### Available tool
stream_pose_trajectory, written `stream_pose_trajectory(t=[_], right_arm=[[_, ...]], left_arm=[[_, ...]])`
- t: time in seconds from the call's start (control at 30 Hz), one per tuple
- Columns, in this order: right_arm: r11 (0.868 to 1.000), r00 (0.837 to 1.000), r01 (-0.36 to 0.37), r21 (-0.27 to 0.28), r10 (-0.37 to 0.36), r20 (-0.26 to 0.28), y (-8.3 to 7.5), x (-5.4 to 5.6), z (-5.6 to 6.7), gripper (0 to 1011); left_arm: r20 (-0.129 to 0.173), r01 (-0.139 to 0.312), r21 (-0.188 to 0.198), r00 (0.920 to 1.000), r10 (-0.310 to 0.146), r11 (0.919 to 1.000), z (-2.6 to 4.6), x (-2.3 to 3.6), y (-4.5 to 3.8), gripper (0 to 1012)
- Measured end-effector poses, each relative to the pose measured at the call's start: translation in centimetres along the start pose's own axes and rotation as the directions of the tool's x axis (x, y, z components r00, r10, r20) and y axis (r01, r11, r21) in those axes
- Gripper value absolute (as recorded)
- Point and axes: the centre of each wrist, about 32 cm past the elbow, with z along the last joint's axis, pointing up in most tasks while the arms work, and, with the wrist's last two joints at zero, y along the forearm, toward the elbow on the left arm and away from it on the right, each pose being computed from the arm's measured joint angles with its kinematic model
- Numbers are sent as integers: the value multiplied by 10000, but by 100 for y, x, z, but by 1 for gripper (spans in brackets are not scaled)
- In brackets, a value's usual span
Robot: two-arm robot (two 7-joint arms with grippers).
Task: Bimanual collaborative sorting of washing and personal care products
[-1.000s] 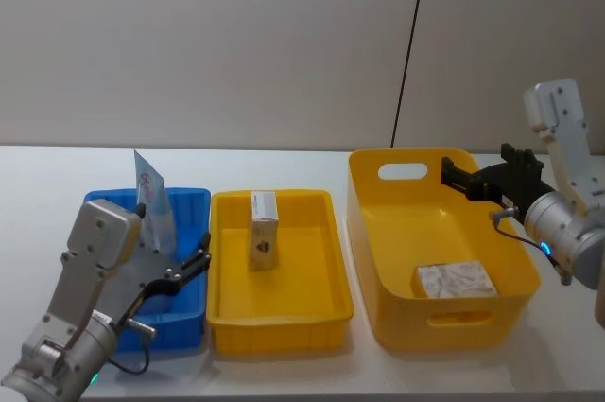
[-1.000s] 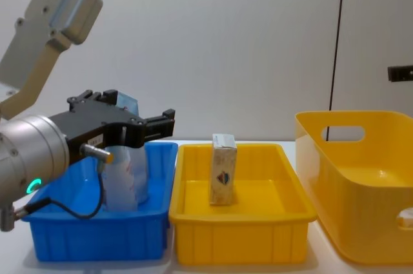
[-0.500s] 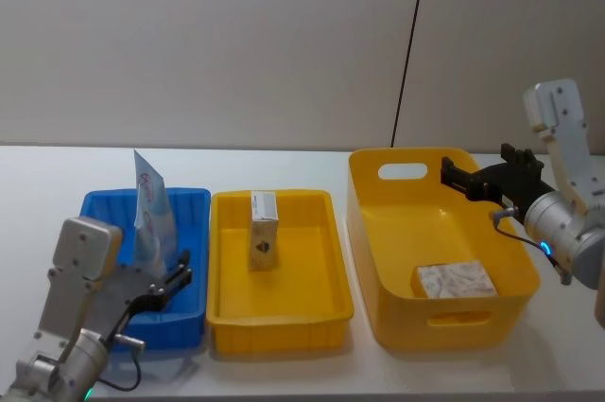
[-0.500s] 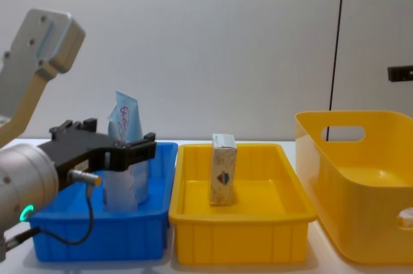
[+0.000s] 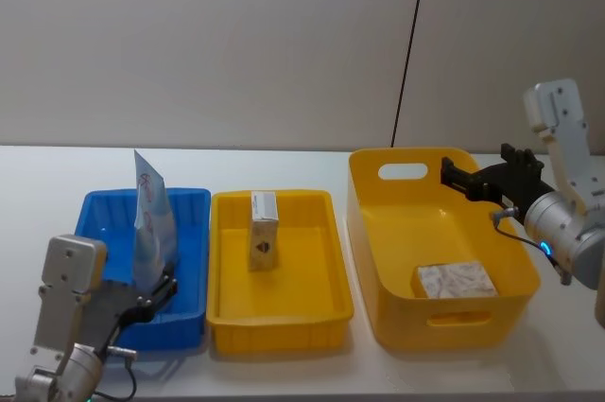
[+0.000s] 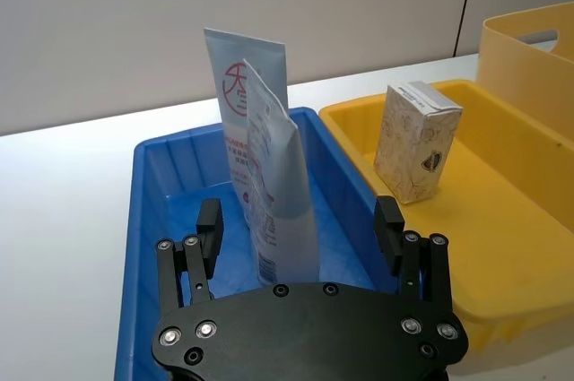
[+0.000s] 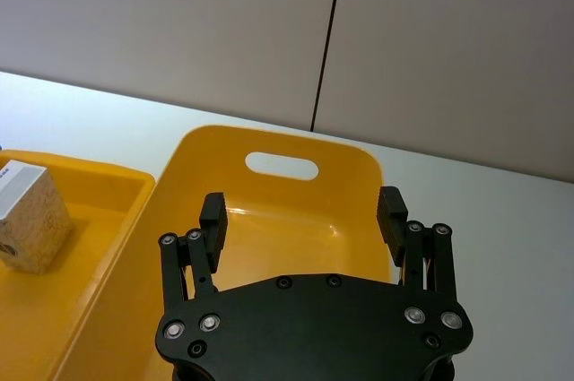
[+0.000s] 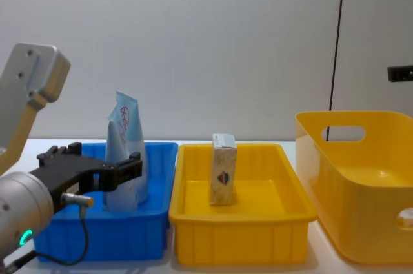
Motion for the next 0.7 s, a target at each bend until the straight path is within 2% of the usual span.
stream_pose_trajectory(t=[0.27, 0.5, 0.7], right_arm=[[10000, 10000, 0, 0, 0, 0, 0, 0, 0, 1003], [10000, 10000, 0, -1, 0, 0, 0, 0, 0, 1003], [10000, 10000, -1, -1, 1, 0, 0, 0, 0, 1003]], left_arm=[[-151, 30, -66, 9999, -31, 10000, -62, -3, -115, 1003], [-164, 116, -187, 9998, -119, 9998, -66, 4, -208, 1003], [-79, 208, -271, 9997, -210, 9994, -42, 12, -296, 1002]])
